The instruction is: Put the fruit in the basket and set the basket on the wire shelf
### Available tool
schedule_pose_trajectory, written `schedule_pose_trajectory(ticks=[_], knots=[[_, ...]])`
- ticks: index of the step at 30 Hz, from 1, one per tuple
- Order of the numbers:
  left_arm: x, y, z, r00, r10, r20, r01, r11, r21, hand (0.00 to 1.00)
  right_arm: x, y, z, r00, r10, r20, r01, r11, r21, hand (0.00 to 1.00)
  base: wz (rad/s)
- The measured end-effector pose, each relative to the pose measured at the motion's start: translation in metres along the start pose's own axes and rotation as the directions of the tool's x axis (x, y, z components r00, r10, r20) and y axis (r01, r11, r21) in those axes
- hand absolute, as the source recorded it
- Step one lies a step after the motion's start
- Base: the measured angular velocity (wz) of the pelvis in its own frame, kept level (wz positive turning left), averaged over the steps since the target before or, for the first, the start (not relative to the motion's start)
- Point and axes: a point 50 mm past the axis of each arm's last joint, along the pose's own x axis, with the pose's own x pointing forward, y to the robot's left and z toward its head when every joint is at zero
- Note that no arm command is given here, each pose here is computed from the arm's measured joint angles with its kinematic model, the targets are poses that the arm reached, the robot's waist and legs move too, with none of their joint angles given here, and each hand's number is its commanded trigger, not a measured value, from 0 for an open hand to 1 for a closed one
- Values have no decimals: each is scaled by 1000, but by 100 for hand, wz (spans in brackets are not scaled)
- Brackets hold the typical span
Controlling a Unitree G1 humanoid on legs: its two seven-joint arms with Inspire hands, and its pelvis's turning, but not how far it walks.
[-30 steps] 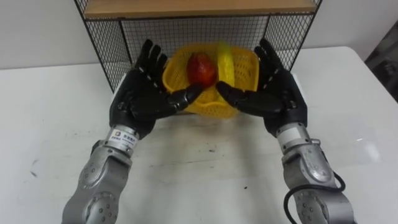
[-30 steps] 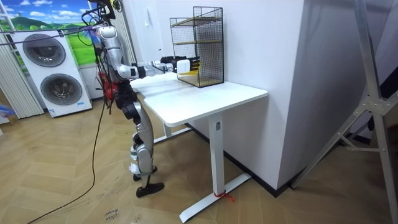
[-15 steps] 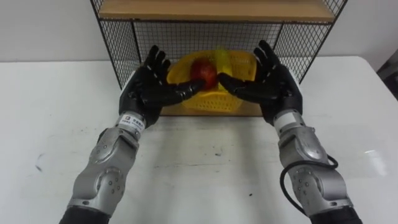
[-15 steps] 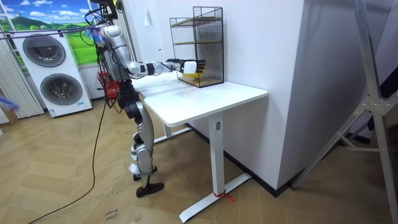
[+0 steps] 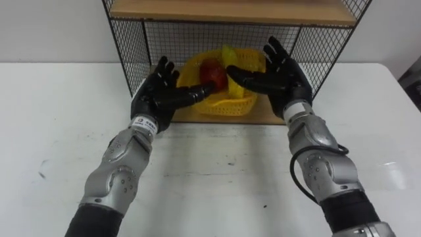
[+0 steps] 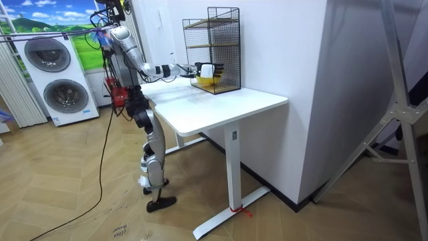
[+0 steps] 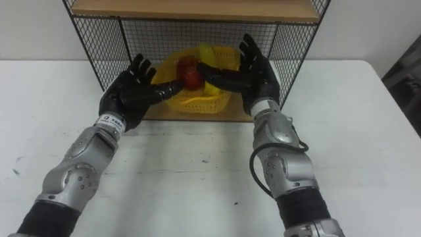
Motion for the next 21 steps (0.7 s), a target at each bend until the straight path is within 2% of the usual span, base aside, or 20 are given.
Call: schedule_pose_trajectory(ticks=[5,13,21], knots=[[5,-2,3,1000,-2,-6,2,1000,10,0,7,-8,-14,995,-37,-88,43,997,62,0,0],[4,6,-7,996,31,-78,-30,999,13,0,8,-10,-20,992,-29,-123,39,996,75,0,1],[4,5,-9,995,29,-92,-28,1000,13,0,7,-16,-28,988,-19,-155,31,997,73,0,5]])
